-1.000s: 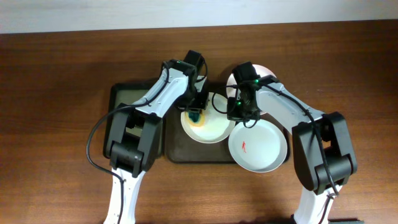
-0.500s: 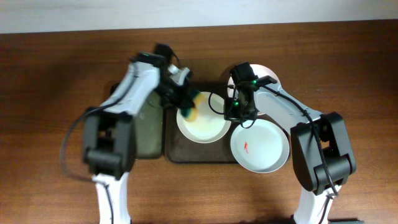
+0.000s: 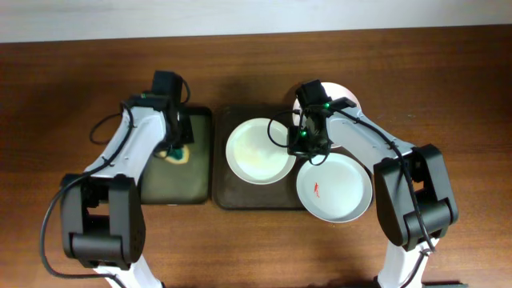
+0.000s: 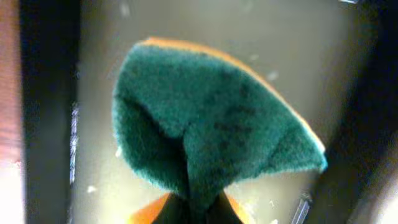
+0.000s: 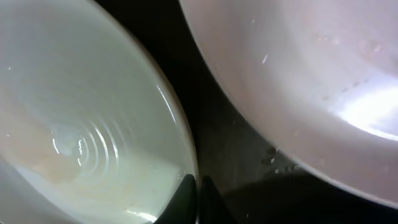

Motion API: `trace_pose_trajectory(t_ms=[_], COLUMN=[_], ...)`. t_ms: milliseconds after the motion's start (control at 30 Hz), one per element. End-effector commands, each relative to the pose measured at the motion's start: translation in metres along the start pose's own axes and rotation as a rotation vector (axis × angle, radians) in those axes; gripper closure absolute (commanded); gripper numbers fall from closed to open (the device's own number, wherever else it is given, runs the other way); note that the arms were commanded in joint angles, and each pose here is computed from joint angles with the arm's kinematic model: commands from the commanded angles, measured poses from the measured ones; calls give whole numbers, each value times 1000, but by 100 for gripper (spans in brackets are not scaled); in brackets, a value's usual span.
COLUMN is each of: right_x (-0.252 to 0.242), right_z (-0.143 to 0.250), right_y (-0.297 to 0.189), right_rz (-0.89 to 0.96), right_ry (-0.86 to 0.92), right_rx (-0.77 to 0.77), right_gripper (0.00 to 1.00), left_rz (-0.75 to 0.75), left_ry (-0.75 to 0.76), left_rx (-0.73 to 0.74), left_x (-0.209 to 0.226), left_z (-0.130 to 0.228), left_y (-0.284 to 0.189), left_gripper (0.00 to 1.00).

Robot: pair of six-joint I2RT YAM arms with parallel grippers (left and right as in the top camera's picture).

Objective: Clean dirty plates on tray and stack at the side
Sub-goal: 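Return the sponge to the black tray, open left gripper, raise it, then grasp the white plate rim with right gripper and lift it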

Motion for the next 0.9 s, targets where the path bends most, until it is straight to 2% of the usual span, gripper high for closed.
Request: trace_pose_trajectory(t_ms=[0,233,267,300,333,367,433,500,600,667,767,867], right_x=[2,2,2,2,2,2,2,2,2,2,2,2], right_z=[1,0,0,0,0,0,0,0,0,0,0,0], right_y=[2,2,2,2,2,2,2,2,2,2,2,2], right_rz=[-3,-4,-3,-3,-3,-3,-4,-4,-4,-4,-4,-4], right_ry=[-4,-5,-5,-5,-5,-5,-5,-5,-5,-5,-5,-6], right_rx=[4,3,2,2,2,2,1,-1,-1,-1,-1,-1], right_gripper=[96,95,95,95,94,94,85,85,85,85,85,78], left_rz=[-69,-64,-64,-64,-64,-64,-64,-58,-17,46,82,77], left_ry=[-33,-53,-53,-53,-53,-54,-53,-56,-71,-114,-191,-238], left_rx=[-1,-15,-16,-16,-16,-16,-15,-29,-122,-283,-435,-474], left_x=[18,24,24,24,24,24,24,24,24,33,58,76], left_z=[13,12,12,12,12,12,12,9,-5,-22,-30,-30], left_y=[24,31,31,31,31,31,29,16,-25,-87,-137,-151], left_gripper=[100,98,75,61,51,37,18,0,0,0,0,1])
Point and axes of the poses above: each gripper's point midway between its finger pads, its own y axis out along the fingers, its own x axis along the line the jaws close on, z = x × y, the point moved 8 cm from there along -y, back along the fingers, and after that the axes turned 8 degrees about -y, right-handed, at the moved point
